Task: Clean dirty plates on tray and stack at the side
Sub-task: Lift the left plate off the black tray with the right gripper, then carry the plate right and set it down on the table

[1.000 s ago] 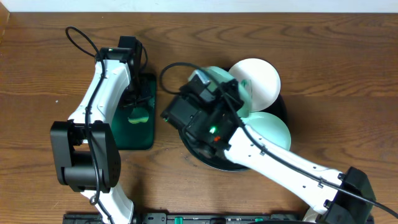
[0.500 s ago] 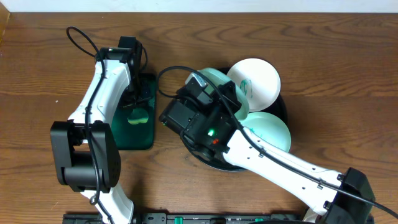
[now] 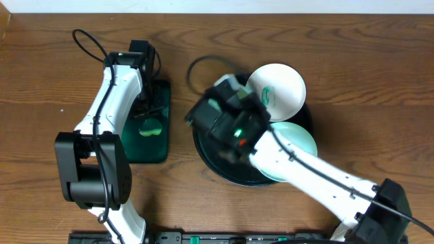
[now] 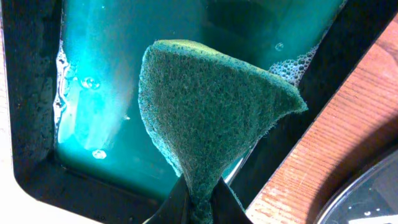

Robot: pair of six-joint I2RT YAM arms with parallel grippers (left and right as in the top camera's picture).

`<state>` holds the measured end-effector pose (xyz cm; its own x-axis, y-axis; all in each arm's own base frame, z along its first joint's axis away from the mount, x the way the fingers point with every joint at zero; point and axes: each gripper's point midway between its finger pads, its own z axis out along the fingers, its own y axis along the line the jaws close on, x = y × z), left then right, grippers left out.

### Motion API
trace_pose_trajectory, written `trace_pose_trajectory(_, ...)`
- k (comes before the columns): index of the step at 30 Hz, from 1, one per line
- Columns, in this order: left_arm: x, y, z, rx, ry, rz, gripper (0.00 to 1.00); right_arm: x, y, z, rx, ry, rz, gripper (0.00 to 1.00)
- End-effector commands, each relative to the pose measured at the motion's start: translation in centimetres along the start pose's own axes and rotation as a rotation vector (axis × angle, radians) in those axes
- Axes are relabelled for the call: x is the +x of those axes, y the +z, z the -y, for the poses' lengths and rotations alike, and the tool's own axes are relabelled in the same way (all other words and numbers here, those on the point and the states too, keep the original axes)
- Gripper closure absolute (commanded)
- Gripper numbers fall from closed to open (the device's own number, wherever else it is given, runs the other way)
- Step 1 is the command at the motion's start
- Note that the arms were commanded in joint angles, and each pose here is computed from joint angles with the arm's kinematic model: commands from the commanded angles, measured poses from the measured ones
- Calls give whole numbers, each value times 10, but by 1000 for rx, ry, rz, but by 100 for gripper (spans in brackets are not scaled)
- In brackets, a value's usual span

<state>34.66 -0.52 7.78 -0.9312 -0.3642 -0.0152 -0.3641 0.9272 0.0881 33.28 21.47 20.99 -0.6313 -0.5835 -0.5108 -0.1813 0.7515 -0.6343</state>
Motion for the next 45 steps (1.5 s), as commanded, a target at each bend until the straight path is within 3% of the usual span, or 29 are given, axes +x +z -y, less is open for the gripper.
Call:
trace_pose_trajectory(1, 3, 1, -3, -8, 9, -13, 93, 4, 16, 12, -92, 299, -77, 99)
trace_pose_trajectory(9, 3, 1, -3, -8, 10, -12, 93, 1, 40, 85, -49, 513, -110, 99)
trace_pose_trajectory(14, 3, 1, -3, -8, 10, -12, 93, 20, 71, 132, -100, 698, -187, 99)
trace_pose_trajectory(20, 3, 1, -3, -8, 10, -12, 93, 79, 117, 192, -136, 941, -342, 99)
trace_pose_trajectory(28, 3, 1, -3, -8, 9, -12, 93, 189, 154, 275, 49, 1199, -504, 99)
trace_pose_trajectory(35, 3, 1, -3, -8, 9, -12, 93, 259, 196, 275, 62, 1300, -651, 99)
trace_pose_trajectory(45, 4, 1, -3, -9, 10, -15, 93, 296, 253, 231, 4, 1248, -789, 99)
